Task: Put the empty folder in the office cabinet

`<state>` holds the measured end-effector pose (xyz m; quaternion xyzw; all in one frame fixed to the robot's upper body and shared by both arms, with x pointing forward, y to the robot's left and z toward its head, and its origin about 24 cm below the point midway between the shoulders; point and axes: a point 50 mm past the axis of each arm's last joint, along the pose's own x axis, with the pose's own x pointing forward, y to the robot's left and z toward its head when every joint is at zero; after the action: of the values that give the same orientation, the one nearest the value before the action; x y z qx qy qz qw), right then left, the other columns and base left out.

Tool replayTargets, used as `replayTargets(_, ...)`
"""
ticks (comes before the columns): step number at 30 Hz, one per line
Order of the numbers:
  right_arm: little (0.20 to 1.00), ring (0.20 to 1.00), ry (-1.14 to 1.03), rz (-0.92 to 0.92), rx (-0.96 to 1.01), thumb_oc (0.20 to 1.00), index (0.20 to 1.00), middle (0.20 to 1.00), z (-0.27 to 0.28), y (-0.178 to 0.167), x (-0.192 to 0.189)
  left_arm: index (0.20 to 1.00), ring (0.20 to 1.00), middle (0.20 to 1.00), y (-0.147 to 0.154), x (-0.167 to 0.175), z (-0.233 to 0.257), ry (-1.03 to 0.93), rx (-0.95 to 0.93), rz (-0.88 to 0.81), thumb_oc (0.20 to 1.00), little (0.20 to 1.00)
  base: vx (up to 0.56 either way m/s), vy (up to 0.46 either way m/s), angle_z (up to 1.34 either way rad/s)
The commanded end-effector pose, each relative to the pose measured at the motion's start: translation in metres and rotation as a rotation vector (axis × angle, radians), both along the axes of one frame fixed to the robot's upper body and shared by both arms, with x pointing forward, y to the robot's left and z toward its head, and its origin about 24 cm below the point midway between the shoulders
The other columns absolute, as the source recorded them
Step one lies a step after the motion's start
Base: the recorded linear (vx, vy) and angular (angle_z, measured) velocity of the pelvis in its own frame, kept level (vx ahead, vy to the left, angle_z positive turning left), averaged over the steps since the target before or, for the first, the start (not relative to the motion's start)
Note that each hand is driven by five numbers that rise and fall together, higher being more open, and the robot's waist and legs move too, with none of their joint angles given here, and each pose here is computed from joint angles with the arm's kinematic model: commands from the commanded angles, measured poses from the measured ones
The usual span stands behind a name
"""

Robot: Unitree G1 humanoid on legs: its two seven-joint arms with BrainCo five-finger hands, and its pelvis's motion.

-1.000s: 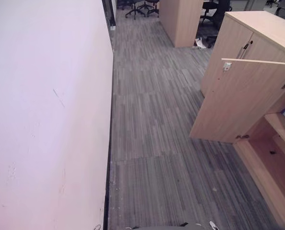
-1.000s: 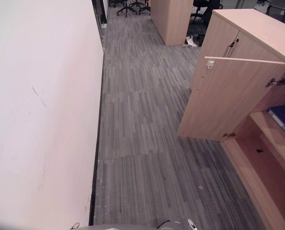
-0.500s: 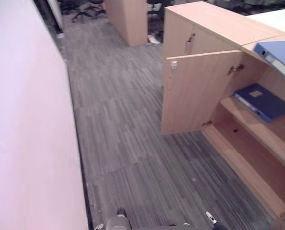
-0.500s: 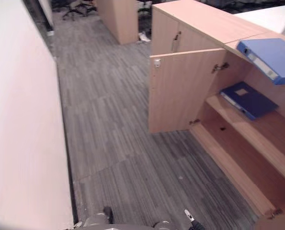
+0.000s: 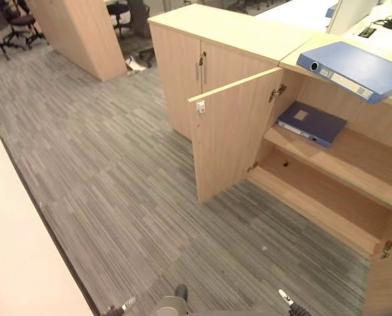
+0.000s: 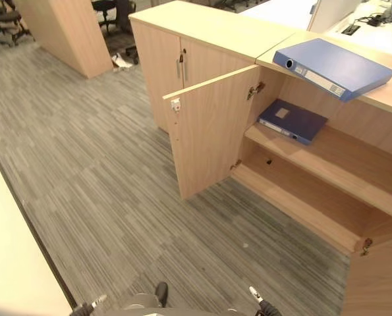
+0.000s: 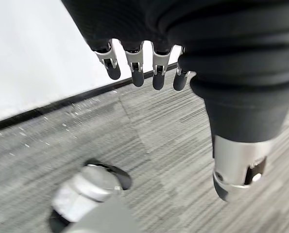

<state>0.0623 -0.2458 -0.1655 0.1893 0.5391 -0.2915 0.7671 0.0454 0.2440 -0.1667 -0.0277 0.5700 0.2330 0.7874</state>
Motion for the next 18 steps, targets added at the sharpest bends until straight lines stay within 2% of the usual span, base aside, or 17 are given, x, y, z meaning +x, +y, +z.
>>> replayTargets(1,1.0,1.0,0.013,-0.008,-0.013,1.0,1.0,1.0,0.002,-0.01,-0.005,1.0,1.0,1.0,-0.002,-0.009,-0.001,0.036,0.0,-0.057,1.0,1.0,0.17,0.405,-0.25)
replayTargets(4,1.0,1.0,0.009,-0.006,-0.006,1.0,1.0,1.0,0.002,-0.009,-0.005,1.0,1.0,1.0,0.004,-0.002,0.001,0.029,0.016,-0.12,1.0,1.0,0.21,0.492,-0.35)
replayTargets(10,1.0,1.0,0.002,0.04,0.008,1.0,1.0,1.0,-0.001,0.002,-0.001,1.0,1.0,1.0,0.012,0.001,0.003,0.04,0.032,-0.154,1.0,1.0,0.16,0.294,-0.54)
replayTargets(13,1.0,1.0,-0.013,0.101,0.023,1.0,1.0,1.0,-0.001,0.011,0.008,1.0,1.0,1.0,0.017,-0.007,0.004,0.059,0.035,-0.116,1.0,1.0,0.03,0.081,-0.72)
replayTargets(18,1.0,1.0,-0.067,0.161,0.024,1.0,1.0,1.0,0.002,0.016,0.031,1.0,1.0,1.0,0.019,-0.016,0.003,0.075,0.029,-0.065,1.0,1.0,-0.06,-0.076,-1.31)
